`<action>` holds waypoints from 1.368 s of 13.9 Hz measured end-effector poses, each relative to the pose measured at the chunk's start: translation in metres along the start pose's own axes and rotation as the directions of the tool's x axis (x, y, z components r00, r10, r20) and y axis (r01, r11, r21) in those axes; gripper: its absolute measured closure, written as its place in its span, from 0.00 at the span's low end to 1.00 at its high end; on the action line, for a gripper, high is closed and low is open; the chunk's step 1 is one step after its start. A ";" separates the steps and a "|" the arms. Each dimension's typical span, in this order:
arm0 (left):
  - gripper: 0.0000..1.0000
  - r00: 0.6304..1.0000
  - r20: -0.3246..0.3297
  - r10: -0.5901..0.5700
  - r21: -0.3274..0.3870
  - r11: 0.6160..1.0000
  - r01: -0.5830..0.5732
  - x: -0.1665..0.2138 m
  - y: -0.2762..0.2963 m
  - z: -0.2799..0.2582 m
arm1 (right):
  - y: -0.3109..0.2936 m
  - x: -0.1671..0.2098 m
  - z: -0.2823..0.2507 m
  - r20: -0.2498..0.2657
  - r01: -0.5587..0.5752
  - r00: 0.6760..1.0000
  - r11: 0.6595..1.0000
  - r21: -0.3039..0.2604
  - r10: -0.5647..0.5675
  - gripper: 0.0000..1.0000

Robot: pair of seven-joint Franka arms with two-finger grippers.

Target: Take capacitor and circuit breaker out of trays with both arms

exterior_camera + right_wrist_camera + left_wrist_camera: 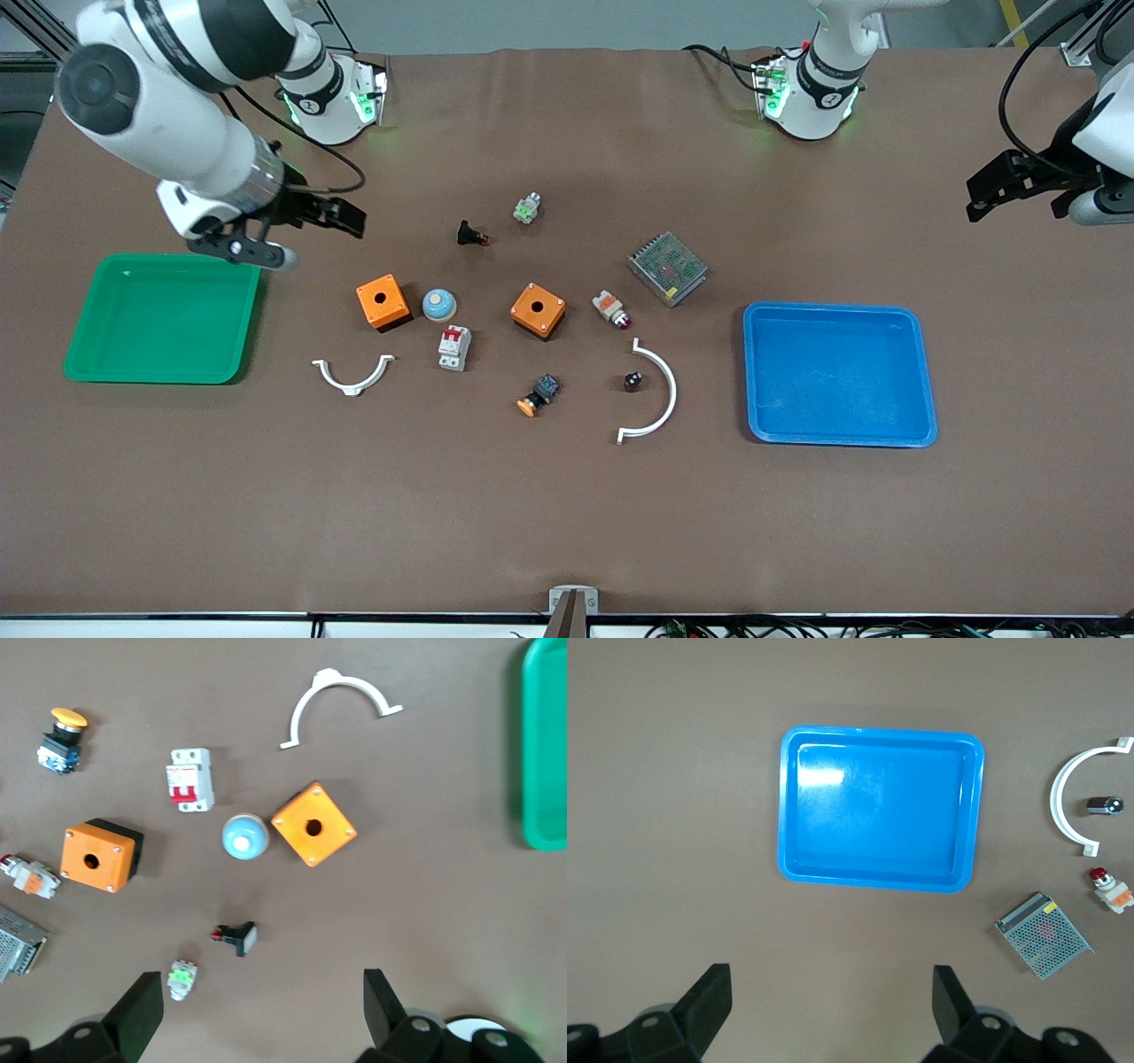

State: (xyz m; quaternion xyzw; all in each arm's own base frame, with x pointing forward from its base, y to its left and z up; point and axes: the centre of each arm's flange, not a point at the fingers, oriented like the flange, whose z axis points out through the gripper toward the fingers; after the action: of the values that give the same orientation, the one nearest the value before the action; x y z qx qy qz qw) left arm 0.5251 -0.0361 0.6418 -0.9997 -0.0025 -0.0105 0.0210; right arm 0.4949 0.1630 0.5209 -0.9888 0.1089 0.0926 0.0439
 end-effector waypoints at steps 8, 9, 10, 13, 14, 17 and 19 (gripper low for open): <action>0.00 1.000 0.001 0.027 -0.019 0.999 -0.027 -0.002 0.019 0.000 | 0.163 0.047 -0.056 -0.105 0.036 0.994 0.999 -0.027 -0.038 0.00; 0.00 1.000 0.001 0.027 -0.019 0.999 -0.027 -0.002 0.019 0.000 | 0.179 0.050 -0.063 -0.118 0.042 0.992 0.999 -0.024 -0.045 0.00; 0.00 1.000 0.002 0.027 -0.019 0.999 -0.027 -0.002 0.019 0.000 | 0.192 0.052 -0.072 -0.136 0.045 0.990 0.999 -0.021 -0.048 0.00; 0.00 1.000 0.002 0.028 -0.019 0.999 -0.027 -0.002 0.019 0.000 | 0.199 0.053 -0.109 -0.210 0.048 0.976 0.999 -0.017 -0.050 0.00; 0.00 1.000 0.002 0.028 -0.019 0.999 -0.027 -0.002 0.019 0.000 | 0.196 0.053 -0.121 -0.233 0.052 0.971 0.999 -0.017 -0.054 0.00; 0.00 1.000 0.002 0.028 -0.019 0.999 -0.027 -0.002 0.019 0.000 | 0.190 0.055 -0.151 -0.263 0.058 0.963 0.998 -0.022 -0.061 0.00; 0.00 1.000 0.002 0.028 -0.019 0.999 -0.027 -0.002 0.019 0.000 | 0.187 0.064 -0.160 -0.274 0.057 0.960 0.998 -0.029 -0.063 0.00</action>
State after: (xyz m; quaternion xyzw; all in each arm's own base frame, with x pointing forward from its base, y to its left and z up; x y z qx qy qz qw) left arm 0.5231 -0.0553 0.6407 -0.9998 0.0113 -0.0088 0.0116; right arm 0.5422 -0.0494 0.6526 -0.9953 0.0829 -0.0455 0.0208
